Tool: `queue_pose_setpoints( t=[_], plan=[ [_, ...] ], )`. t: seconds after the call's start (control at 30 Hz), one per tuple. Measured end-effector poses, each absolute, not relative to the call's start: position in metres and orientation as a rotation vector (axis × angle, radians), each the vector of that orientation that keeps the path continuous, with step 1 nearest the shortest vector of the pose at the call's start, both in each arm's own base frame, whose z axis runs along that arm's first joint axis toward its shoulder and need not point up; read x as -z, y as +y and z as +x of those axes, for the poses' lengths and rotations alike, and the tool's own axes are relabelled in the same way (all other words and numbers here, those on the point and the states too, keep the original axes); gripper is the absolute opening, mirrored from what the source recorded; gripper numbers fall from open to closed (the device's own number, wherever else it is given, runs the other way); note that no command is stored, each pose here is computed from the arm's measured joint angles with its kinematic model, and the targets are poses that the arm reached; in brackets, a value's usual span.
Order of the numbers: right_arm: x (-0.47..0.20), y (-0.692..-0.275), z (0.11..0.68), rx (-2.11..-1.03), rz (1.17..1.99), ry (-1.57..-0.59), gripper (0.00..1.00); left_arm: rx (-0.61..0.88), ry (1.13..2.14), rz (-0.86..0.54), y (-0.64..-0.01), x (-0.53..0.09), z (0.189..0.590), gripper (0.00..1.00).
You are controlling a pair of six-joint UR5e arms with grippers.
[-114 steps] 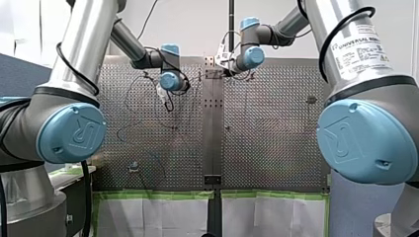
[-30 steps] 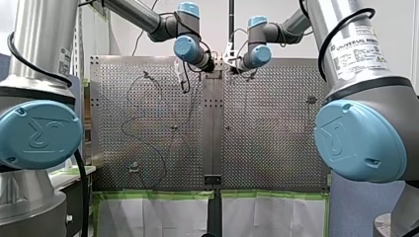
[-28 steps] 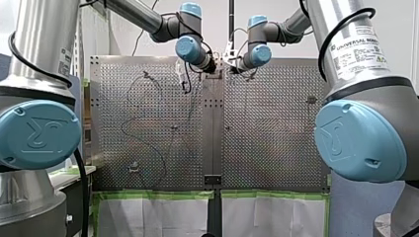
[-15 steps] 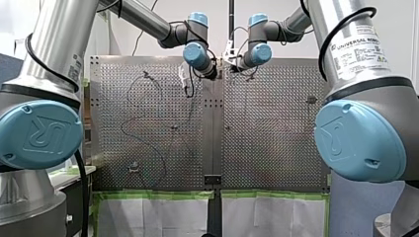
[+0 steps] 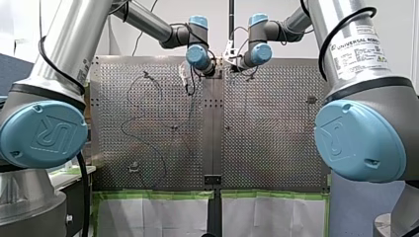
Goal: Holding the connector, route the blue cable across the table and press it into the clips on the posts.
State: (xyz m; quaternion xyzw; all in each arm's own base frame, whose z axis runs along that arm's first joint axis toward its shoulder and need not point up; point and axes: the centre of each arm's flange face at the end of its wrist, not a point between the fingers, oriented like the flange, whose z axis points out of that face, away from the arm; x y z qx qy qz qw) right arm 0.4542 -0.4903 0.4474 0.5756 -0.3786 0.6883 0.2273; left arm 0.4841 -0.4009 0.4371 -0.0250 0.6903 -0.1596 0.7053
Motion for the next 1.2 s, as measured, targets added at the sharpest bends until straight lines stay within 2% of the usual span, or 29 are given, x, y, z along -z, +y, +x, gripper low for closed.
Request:
queue_pose_setpoints(
  t=[0.17, 0.5, 0.73, 0.77, 0.8, 0.83, 0.9, 0.93, 0.97, 1.03, 1.07, 1.1, 1.13, 1.17, 1.2],
  plan=[
    [-0.448, -0.491, 0.454, -1.896, 1.584, -1.043, 0.0, 0.364, 1.509, -0.069, -0.399, -0.449, 0.496, 1.0],
    [-0.447, -0.492, 0.452, -1.895, 1.582, -1.047, 0.0, 0.355, 1.546, -0.062, -0.411, -0.423, 0.524, 1.0],
    [-0.447, -0.494, 0.451, -1.892, 1.579, -1.049, 0.0, 0.323, 1.568, -0.082, -0.414, -0.416, 0.523, 1.0],
    [-0.447, -0.494, 0.45, -1.892, 1.579, -1.049, 0.0, 0.317, 1.57, -0.086, -0.413, -0.416, 0.522, 0.98],
    [-0.447, -0.494, 0.45, -1.892, 1.579, -1.05, 0.0, 0.309, 1.573, -0.092, -0.413, -0.416, 0.522, 0.78],
    [-0.447, -0.495, 0.45, -1.891, 1.578, -1.05, 0.0, 0.305, 1.574, -0.096, -0.413, -0.416, 0.521, 0.78],
    [-0.447, -0.495, 0.45, -1.891, 1.578, -1.05, 0.0, 0.299, 1.576, -0.1, -0.413, -0.415, 0.521, 0.55],
    [-0.447, -0.495, 0.45, -1.891, 1.578, -1.05, 0.0, 0.297, 1.576, -0.101, -0.413, -0.415, 0.52, 0.55],
    [-0.447, -0.495, 0.45, -1.891, 1.578, -1.05, 0.0, 0.297, 1.576, -0.101, -0.413, -0.415, 0.52, 0.44],
    [-0.447, -0.495, 0.45, -1.891, 1.578, -1.051, 0.0, 0.296, 1.577, -0.102, -0.413, -0.415, 0.52, 0.4],
    [-0.447, -0.495, 0.45, -1.89, 1.579, -1.051, 0.0, 0.296, 1.577, -0.101, -0.413, -0.415, 0.52, 0.28],
    [-0.447, -0.495, 0.45, -1.89, 1.579, -1.051, 0.0, 0.297, 1.577, -0.101, -0.414, -0.415, 0.519, 0.2],
    [-0.447, -0.495, 0.45, -1.89, 1.579, -1.051, 0.0, 0.297, 1.576, -0.1, -0.414, -0.415, 0.519, 0.2],
    [-0.447, -0.495, 0.45, -1.89, 1.579, -1.051, 0.0, 0.297, 1.576, -0.099, -0.415, -0.415, 0.519, 0.09],
    [-0.447, -0.495, 0.45, -1.89, 1.579, -1.051, 0.0, 0.298, 1.576, -0.098, -0.415, -0.415, 0.518, 0.05]
  ],
)
